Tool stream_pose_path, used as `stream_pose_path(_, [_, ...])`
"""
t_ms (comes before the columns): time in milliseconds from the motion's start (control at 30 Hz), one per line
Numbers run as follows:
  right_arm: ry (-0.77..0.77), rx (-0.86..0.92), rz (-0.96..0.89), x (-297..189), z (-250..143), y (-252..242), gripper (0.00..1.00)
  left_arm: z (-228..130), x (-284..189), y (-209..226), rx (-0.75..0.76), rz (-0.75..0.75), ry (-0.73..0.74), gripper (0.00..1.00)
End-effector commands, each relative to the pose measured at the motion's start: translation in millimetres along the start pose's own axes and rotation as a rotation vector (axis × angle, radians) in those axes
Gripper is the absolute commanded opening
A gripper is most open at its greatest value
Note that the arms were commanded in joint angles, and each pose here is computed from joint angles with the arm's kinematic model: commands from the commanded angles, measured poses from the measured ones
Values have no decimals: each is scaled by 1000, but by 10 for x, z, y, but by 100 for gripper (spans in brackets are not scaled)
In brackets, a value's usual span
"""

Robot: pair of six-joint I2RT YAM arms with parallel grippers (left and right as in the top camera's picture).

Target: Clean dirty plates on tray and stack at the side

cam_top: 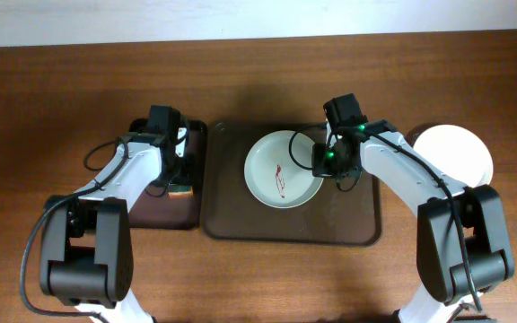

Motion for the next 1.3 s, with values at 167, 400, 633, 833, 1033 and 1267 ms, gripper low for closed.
stream_pose_path(167, [-1,5,-14,29,10,8,4,149,-298,36,0,25,-103,34])
stream_pose_path(400, [1,5,-14,29,7,8,4,70,-276,-2,1,-10,-62,40])
stream_pose_path(633, [5,5,-17,29,0,4,4,71,-167,1,1,-8,-69,35])
stream_pose_path(833, [5,6,-17,28,-1,2,4,27,-129,-2,1,-9,-58,30])
stream_pose_path(1033, [6,5,-17,29,-2,4,4,-73,-44,-10,1,-11,-37,24])
stream_pose_path(1267, [5,5,-17,28,0,3,4,19,-238,5,-1,-7,-76,0])
Point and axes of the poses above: each gripper's point midway between its finger pads, its own x axis out along the fingers, its own y axis along the line the jaws close on, z = x × y, the point moved 8 cm from there along -x, back along the fingers, and after that the axes turned 11 degrees about x, right-handed, at the moved point
